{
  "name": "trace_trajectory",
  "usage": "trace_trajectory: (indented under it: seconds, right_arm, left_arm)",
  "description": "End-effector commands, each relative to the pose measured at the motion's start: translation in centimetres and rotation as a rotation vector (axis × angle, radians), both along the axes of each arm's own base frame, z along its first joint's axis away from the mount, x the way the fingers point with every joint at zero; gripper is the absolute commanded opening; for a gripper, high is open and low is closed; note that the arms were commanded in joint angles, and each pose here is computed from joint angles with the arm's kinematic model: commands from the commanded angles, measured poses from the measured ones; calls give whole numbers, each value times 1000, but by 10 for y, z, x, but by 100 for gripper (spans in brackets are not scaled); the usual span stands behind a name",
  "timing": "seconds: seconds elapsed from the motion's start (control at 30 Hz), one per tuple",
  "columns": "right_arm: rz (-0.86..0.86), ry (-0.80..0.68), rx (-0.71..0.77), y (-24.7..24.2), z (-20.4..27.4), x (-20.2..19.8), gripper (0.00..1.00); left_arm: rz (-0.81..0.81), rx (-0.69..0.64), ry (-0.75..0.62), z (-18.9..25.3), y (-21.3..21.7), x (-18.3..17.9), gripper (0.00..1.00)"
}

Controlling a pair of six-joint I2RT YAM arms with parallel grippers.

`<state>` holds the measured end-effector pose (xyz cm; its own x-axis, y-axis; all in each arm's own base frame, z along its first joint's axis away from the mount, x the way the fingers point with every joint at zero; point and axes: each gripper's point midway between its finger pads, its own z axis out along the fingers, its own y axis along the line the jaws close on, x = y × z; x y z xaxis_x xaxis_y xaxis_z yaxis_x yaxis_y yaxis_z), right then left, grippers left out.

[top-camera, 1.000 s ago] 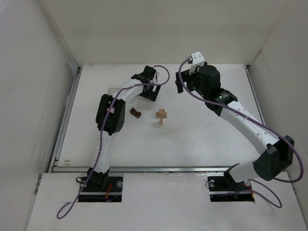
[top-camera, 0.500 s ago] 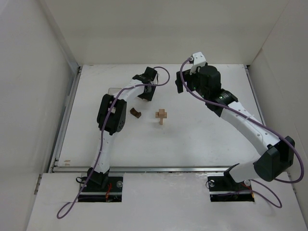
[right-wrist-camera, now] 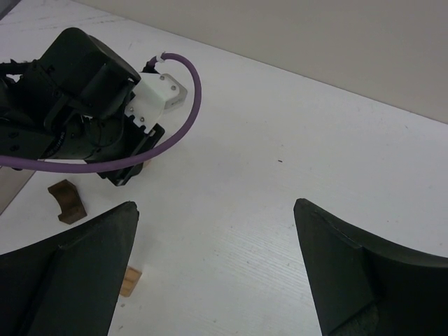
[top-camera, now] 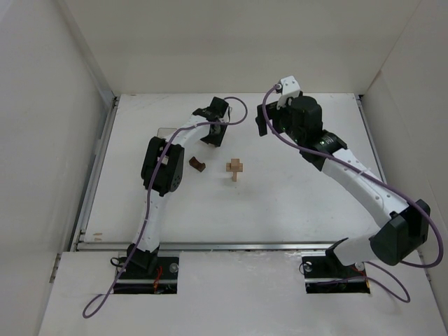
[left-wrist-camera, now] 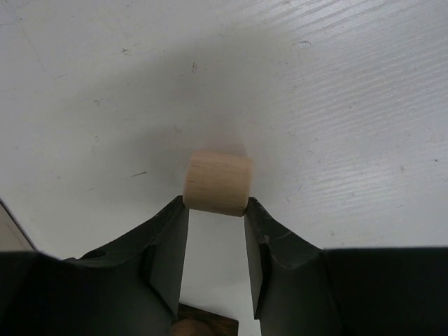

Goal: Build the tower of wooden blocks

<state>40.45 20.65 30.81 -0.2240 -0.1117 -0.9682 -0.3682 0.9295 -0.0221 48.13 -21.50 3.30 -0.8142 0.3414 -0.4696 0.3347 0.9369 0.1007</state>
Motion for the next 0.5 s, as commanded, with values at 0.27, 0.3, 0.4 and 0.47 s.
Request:
trace_trajectory:
  seconds: [0.27, 0.3, 0.4, 0.47]
  right_arm:
    - [26, -85, 40, 0, 32, -6, 98]
    - [17, -96, 46, -2, 38, -2, 98]
    - [-4, -85, 78, -5, 45, 2, 98]
    - [-22, -92, 118, -14, 58, 6, 98]
  left_arm:
    - [-79, 51, -216, 74, 10, 18, 0]
    - [-94, 62, -252, 83, 11, 22, 0]
    - [-124, 56, -334, 117, 13, 24, 0]
    - [-156, 60, -403, 147, 14, 26, 0]
